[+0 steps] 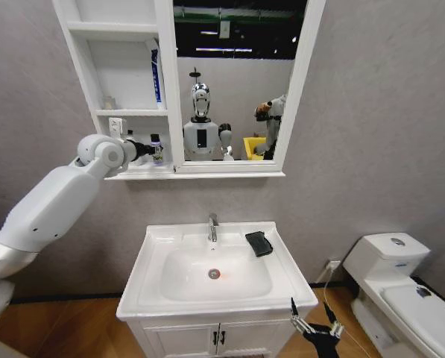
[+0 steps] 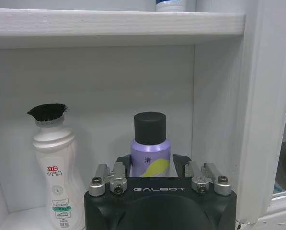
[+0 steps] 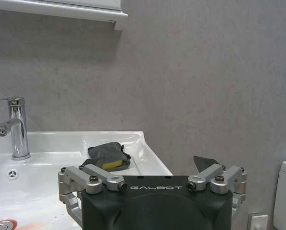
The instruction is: Move facial cleanser and shampoo from washbasin to cabinet, then wipe washbasin with towel.
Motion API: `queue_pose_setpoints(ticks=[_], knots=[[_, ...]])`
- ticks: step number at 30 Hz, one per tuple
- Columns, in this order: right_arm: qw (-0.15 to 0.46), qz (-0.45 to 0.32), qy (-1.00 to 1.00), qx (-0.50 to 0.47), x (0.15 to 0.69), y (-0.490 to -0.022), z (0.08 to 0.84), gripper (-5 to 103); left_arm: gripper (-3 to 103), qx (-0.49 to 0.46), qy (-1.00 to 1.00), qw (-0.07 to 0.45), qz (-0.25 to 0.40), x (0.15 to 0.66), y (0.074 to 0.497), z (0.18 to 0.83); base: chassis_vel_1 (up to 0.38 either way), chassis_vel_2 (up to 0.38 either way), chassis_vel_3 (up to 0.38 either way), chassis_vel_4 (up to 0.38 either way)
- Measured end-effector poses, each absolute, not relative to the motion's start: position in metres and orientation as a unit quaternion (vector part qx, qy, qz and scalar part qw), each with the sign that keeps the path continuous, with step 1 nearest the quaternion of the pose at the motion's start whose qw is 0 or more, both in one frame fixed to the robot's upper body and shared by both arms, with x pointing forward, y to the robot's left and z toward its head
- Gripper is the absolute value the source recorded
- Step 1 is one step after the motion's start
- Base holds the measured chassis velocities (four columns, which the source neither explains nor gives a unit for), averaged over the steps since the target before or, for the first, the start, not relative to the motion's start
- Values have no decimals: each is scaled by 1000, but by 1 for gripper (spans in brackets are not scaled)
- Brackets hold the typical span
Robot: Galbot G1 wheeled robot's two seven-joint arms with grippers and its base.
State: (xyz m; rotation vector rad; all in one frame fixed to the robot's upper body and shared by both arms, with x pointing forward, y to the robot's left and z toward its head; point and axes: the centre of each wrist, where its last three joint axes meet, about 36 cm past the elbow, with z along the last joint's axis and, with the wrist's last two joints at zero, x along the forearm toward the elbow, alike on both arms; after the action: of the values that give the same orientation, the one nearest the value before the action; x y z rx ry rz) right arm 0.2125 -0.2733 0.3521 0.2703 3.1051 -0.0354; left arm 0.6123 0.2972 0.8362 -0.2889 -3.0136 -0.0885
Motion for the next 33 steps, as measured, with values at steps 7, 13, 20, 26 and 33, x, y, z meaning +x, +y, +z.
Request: queue_pose_setpoints(ticks=[7,13,20,26,33], knots=[[12,-12,996,88,211,-274,351,100,81,-90,-994,53,-28,608,304,833,0,0,0,0],[12,-12,996,88,211,-274,350,100,96,-95,-995,29,-23,588,317,833,0,0,0,0],[8,-13,996,86,214,-273,347,100,100,-138,-988,-47,-46,511,322,792,0,0,0,0],[6,-18,997,81,220,-277,344,100,100,-67,-987,-62,-131,472,323,710,0,0,0,0],[12,-21,997,80,236,-282,351,100,100,-13,-998,-11,-69,425,329,635,0,0,0,0]])
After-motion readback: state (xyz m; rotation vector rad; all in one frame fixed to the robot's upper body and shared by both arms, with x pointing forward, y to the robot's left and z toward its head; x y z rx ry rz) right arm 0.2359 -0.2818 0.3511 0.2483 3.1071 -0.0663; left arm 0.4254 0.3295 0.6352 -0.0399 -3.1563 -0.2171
